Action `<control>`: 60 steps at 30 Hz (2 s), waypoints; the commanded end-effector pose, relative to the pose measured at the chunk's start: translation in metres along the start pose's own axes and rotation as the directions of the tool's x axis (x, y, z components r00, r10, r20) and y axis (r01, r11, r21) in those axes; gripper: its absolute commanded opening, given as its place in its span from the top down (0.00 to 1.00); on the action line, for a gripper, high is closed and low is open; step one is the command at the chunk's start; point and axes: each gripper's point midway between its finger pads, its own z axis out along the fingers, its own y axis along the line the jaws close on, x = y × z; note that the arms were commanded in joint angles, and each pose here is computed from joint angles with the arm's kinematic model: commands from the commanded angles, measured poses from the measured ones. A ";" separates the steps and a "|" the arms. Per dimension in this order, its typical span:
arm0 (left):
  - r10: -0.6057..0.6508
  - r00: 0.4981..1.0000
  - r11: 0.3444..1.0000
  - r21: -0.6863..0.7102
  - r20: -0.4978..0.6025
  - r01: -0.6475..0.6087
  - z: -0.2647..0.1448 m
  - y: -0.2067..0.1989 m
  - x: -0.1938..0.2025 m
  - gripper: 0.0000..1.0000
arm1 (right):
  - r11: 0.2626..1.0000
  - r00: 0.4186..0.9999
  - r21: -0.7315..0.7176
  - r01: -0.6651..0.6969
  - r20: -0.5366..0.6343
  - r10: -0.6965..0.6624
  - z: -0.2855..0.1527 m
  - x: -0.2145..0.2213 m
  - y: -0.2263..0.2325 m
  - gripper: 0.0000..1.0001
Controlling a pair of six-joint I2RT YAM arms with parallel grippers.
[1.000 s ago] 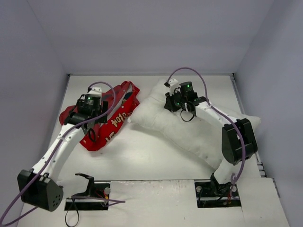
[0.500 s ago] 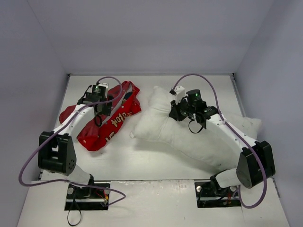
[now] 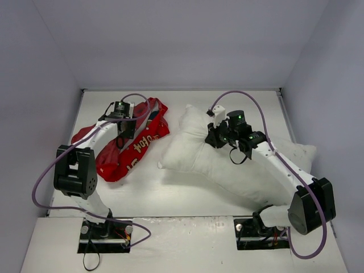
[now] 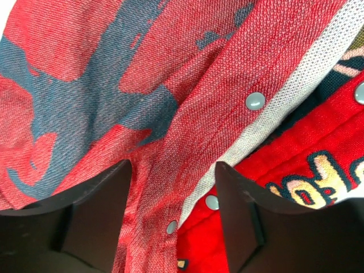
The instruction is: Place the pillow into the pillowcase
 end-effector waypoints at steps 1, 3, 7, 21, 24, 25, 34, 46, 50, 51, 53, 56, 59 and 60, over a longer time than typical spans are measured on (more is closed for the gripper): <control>-0.014 0.998 1.000 0.014 0.053 0.013 -0.006 -0.001 -0.023 0.46 | 1.000 0.996 -0.003 0.019 0.085 -0.019 -0.009 -0.025 0.005 1.00; -0.016 0.999 1.000 0.020 0.038 0.015 -0.002 -0.003 -0.019 0.49 | 0.999 0.996 -0.016 0.035 0.086 -0.034 -0.009 -0.025 0.009 1.00; -0.016 1.000 1.000 0.010 0.002 0.016 0.006 -0.003 -0.010 0.50 | 0.997 0.995 -0.039 0.061 0.087 -0.057 -0.009 -0.024 0.015 1.00; -0.023 1.000 0.999 0.033 0.002 0.023 0.003 -0.008 -0.011 1.00 | 0.986 0.984 -0.095 0.134 0.129 -0.122 -0.017 -0.036 0.037 1.00; -0.039 0.996 0.998 0.055 0.077 0.035 -0.021 -0.006 -0.030 1.00 | 0.969 0.970 -0.154 0.195 0.179 -0.166 -0.024 -0.053 0.058 1.00; -0.050 0.991 0.997 0.061 0.125 0.043 -0.038 -0.003 -0.042 1.00 | 0.961 0.963 -0.171 0.219 0.194 -0.185 -0.027 -0.058 0.064 1.00; -0.074 0.926 0.996 0.065 0.369 0.053 -0.136 0.018 -0.082 1.00 | 0.813 0.899 -0.412 0.412 0.327 -0.291 -0.047 -0.104 0.170 1.00; -0.054 0.911 0.998 0.042 0.409 0.040 -0.163 0.027 -0.055 1.00 | 0.761 0.904 -0.491 0.425 0.264 -0.335 -0.014 -0.084 0.205 1.00; -0.071 0.903 0.997 0.067 0.423 0.047 -0.173 0.026 -0.047 1.00 | 0.770 0.908 -0.482 0.419 0.245 -0.340 -0.005 -0.081 0.202 1.00; -0.071 0.901 0.997 0.069 0.427 0.046 -0.176 0.026 -0.042 1.00 | 0.771 0.907 -0.479 0.420 0.245 -0.342 -0.004 -0.081 0.202 1.00; -0.071 0.902 0.997 0.064 0.426 0.048 -0.178 0.027 -0.036 1.00 | 0.769 0.901 -0.471 0.432 0.258 -0.349 -0.004 -0.087 0.202 1.00; -0.069 0.903 0.996 0.078 0.423 0.039 -0.183 0.026 -0.024 1.00 | 0.763 0.896 -0.470 0.444 0.254 -0.365 0.005 -0.087 0.201 1.00; -0.068 0.904 0.996 0.089 0.422 0.033 -0.183 0.023 -0.017 1.00 | 0.746 0.898 -0.500 0.440 0.247 -0.364 0.012 -0.085 0.206 1.00; -0.069 0.903 0.995 0.092 0.424 0.033 -0.185 0.023 -0.015 1.00 | 0.735 0.899 -0.517 0.439 0.248 -0.362 0.014 -0.085 0.210 1.00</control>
